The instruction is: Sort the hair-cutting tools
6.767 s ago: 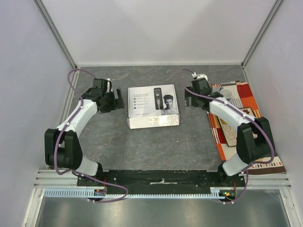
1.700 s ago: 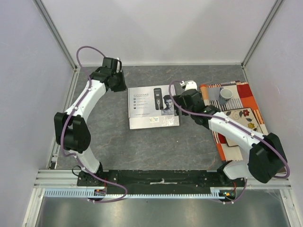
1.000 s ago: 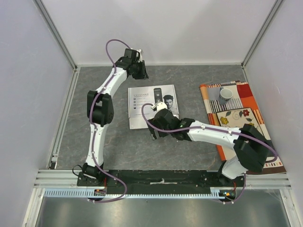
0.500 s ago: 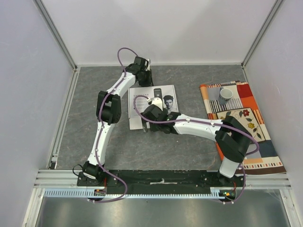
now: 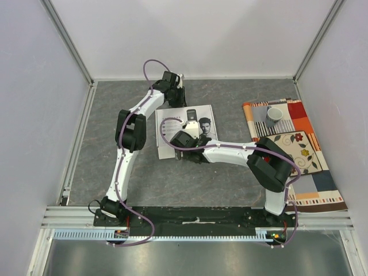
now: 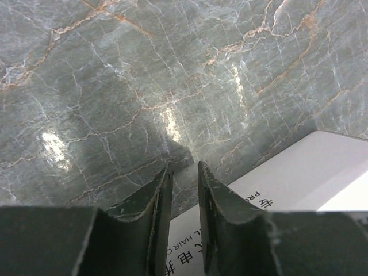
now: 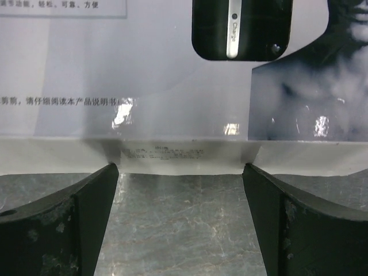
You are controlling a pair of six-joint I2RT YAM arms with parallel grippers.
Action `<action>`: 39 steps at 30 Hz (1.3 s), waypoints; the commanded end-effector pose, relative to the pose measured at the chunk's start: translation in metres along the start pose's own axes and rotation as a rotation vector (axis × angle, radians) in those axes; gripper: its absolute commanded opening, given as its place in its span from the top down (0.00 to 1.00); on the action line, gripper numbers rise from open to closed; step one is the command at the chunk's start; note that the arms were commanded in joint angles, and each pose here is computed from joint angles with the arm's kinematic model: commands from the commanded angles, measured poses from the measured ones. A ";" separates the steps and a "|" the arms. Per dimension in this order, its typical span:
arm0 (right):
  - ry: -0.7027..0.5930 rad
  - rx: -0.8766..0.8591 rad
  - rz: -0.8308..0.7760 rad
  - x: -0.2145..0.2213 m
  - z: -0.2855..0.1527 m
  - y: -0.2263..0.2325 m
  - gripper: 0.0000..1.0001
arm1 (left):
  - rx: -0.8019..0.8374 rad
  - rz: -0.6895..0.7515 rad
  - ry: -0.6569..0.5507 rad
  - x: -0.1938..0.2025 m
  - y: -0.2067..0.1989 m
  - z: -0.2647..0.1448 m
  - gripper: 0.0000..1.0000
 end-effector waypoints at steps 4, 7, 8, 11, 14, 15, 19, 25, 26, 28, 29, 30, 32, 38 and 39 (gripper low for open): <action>-0.115 0.067 0.060 -0.006 0.018 -0.003 0.02 | 0.071 0.041 0.187 0.059 -0.024 -0.011 0.70; -0.182 0.079 0.080 -0.007 0.021 -0.014 0.02 | 0.084 0.035 0.224 0.078 -0.028 -0.014 0.71; -0.206 0.081 0.084 -0.008 0.022 -0.017 0.02 | 0.090 0.033 0.217 0.077 -0.031 -0.020 0.71; -0.273 0.062 0.092 -0.010 0.027 -0.022 0.02 | 0.104 0.026 0.240 0.089 -0.038 -0.028 0.72; -0.274 0.059 0.064 -0.005 0.034 -0.022 0.02 | 0.119 0.022 0.260 0.102 -0.045 -0.036 0.72; -0.274 0.059 0.058 -0.002 0.037 -0.023 0.02 | 0.125 0.014 0.279 0.111 -0.045 -0.037 0.72; -0.325 0.005 0.047 -0.010 0.034 -0.018 0.02 | 0.145 0.010 0.297 0.121 -0.050 -0.042 0.73; -0.303 -0.024 -0.004 -0.014 0.029 -0.012 0.02 | 0.126 0.029 0.294 0.121 -0.047 -0.044 0.73; -0.257 -0.010 -0.026 -0.007 0.029 -0.015 0.02 | 0.127 0.032 0.288 0.119 -0.048 -0.043 0.73; -0.219 -0.008 -0.039 -0.010 0.022 -0.010 0.02 | 0.129 0.036 0.274 0.113 -0.049 -0.048 0.73; -0.175 0.015 -0.060 -0.004 0.017 -0.014 0.02 | 0.125 0.038 0.266 0.110 -0.050 -0.050 0.73; -0.159 0.012 -0.063 -0.006 0.013 -0.012 0.02 | 0.116 0.045 0.252 0.105 -0.049 -0.052 0.72; -0.131 0.007 -0.068 -0.007 0.000 -0.015 0.02 | 0.106 0.063 0.221 0.090 -0.051 -0.060 0.72; -0.147 -0.078 -0.069 -0.034 -0.045 -0.012 0.02 | 0.074 0.114 0.100 0.038 -0.059 -0.099 0.71; -0.160 -0.083 -0.094 -0.041 -0.051 -0.012 0.02 | 0.065 0.121 0.077 0.031 -0.059 -0.107 0.69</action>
Point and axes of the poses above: each gripper's point midway between its finger pads, its own z axis out along the fingers, its own y axis along the line the jaws close on, x = y × z, the point moved 4 cm from there along -z, back along the fingers, and after that the axes turned 12 degrees about z, right-handed, at the moved point
